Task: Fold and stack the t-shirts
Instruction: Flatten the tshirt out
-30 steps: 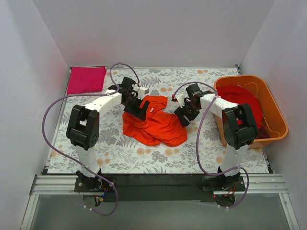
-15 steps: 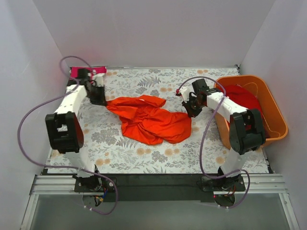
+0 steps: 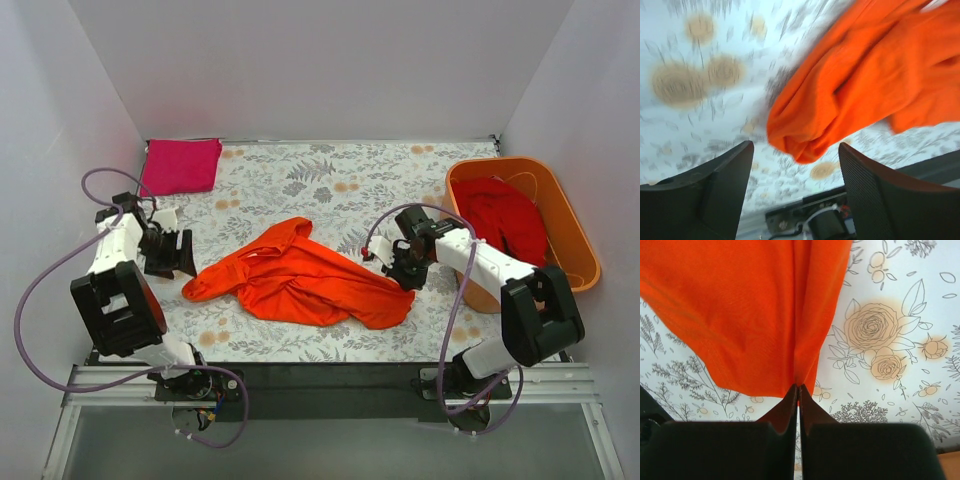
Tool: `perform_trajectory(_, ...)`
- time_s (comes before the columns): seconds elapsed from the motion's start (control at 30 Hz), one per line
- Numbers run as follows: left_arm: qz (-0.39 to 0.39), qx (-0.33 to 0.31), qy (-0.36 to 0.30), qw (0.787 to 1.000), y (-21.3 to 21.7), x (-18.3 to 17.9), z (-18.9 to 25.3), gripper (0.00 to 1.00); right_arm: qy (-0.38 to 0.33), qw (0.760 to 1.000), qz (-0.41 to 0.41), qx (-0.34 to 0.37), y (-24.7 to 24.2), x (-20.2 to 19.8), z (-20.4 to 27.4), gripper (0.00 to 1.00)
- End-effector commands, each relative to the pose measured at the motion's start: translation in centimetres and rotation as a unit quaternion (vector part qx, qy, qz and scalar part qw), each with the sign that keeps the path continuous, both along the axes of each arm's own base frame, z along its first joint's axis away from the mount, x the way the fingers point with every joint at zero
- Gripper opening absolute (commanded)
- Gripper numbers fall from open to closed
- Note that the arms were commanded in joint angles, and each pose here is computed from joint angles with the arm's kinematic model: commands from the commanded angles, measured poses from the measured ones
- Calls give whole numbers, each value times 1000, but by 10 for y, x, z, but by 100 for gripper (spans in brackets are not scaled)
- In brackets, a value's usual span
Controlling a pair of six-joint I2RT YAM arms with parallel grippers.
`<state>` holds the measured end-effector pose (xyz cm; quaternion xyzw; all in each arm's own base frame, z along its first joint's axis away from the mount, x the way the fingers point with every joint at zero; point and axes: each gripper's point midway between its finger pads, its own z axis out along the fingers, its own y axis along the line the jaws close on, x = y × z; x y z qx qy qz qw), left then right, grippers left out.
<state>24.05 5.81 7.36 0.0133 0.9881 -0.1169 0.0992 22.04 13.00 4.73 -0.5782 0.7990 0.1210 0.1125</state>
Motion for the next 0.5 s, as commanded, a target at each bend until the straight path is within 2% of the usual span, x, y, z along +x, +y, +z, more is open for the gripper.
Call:
perform_trajectory(0.0,-56,-89,-140,985,-31,63,65,69,-38,997,66,11,4,-3,16,4)
perform_trajectory(0.07,-102,-96,-171,975,-63,90,85,70,-49,996,72,19,6,-1,21,3)
perform_trajectory(0.23,-191,-90,-183,960,-172,124,83,73,-46,997,60,33,12,1,24,1)
perform_trajectory(0.33,-218,-75,-168,958,-211,135,66,72,-44,997,51,32,12,1,23,1)
perform_trajectory(0.47,-250,-46,-154,955,-243,141,43,73,-47,998,36,32,12,6,23,1)
